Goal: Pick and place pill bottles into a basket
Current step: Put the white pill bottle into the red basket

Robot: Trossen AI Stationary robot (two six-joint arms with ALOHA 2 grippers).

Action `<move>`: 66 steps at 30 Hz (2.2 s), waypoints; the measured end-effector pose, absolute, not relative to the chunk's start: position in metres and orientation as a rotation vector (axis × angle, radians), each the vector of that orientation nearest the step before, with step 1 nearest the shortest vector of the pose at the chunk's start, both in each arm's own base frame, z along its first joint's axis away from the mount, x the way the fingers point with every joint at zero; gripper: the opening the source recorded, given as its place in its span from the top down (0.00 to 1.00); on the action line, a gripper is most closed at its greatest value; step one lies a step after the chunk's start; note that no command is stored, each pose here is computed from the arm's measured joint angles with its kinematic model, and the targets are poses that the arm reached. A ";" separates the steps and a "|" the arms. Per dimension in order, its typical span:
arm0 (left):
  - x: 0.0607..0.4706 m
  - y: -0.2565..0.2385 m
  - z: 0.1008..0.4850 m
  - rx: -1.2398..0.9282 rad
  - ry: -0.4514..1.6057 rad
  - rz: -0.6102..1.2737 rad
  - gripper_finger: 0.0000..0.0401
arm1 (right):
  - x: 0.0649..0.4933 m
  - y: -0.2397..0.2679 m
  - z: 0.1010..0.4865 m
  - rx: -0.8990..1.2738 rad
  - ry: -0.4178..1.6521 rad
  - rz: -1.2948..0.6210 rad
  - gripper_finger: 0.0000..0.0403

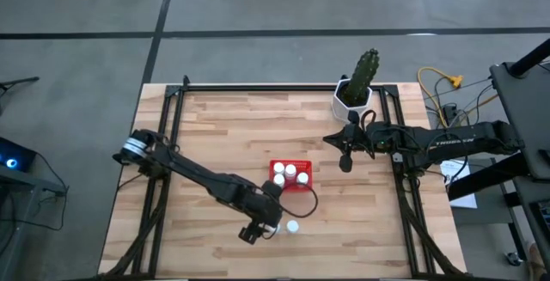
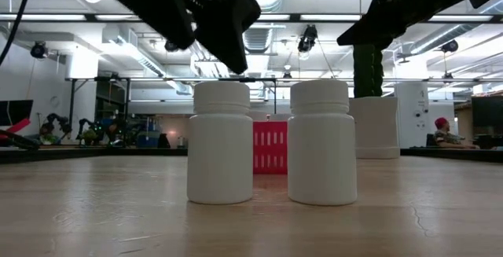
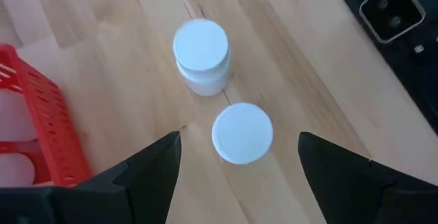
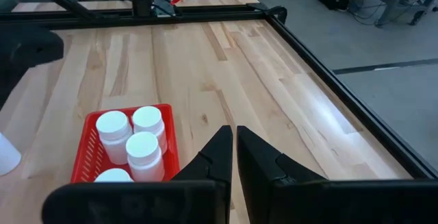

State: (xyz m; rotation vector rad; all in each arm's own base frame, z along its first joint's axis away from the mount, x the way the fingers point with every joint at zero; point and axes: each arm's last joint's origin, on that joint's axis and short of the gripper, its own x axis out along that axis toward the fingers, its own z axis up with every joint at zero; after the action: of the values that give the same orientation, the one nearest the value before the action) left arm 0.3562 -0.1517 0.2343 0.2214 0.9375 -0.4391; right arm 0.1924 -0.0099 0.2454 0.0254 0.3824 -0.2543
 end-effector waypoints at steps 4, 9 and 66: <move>0.359 -0.153 0.226 0.223 0.957 -0.440 0.31 | 0.192 -0.010 0.245 0.025 0.383 -0.254 0.97; 0.364 -0.155 0.223 0.215 0.930 -0.450 0.31 | 0.192 -0.010 0.245 0.025 0.384 -0.254 0.97; 0.375 -0.161 0.191 0.201 0.971 -0.485 0.53 | 0.191 -0.010 0.242 0.025 0.409 -0.255 0.97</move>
State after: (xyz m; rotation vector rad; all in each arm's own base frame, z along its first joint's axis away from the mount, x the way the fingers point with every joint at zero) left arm 0.3750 -0.1611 0.1905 0.2010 0.9709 -0.4854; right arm 0.1914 -0.0098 0.2422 0.0248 0.4095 -0.2546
